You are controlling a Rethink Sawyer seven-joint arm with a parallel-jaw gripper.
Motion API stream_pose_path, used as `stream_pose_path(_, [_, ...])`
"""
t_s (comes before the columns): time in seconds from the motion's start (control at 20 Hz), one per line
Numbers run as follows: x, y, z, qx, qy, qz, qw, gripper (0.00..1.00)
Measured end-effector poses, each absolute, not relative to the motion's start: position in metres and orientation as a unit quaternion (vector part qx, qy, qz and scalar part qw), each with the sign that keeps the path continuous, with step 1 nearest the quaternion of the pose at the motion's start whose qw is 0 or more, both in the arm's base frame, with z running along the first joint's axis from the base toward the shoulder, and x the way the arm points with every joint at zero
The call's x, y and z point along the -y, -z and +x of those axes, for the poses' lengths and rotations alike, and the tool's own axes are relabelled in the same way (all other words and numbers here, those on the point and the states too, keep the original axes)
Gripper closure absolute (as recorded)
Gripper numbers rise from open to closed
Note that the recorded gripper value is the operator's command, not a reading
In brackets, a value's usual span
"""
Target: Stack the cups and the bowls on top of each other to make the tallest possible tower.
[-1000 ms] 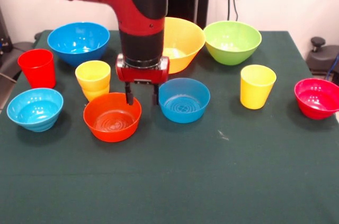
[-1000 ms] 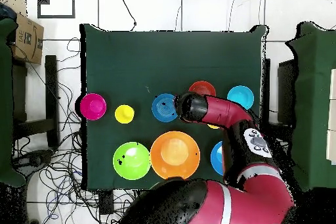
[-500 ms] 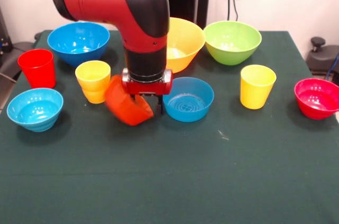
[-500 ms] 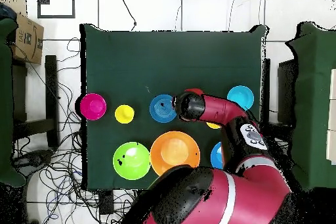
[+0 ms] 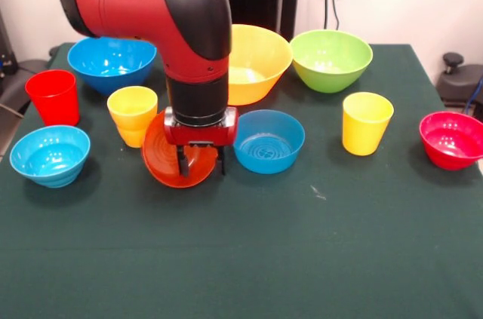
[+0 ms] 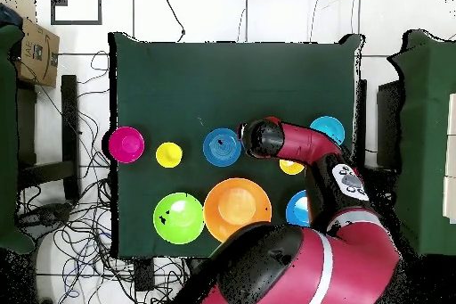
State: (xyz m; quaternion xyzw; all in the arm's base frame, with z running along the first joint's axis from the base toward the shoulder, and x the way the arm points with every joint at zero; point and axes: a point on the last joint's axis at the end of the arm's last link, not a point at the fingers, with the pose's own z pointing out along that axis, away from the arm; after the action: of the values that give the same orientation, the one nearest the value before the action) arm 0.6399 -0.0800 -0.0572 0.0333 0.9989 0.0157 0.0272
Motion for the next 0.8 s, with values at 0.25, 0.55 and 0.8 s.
stream_pose_path(0.25, [0.089, 0.058, 0.65, -0.999, -0.012, 0.034, 0.039, 0.0])
stream_pose_path(0.55, [0.096, 0.058, 0.661, -0.998, -0.007, 0.036, 0.047, 0.0])
stream_pose_path(0.8, [0.1, 0.056, 0.664, -0.999, -0.008, 0.037, 0.033, 0.0])
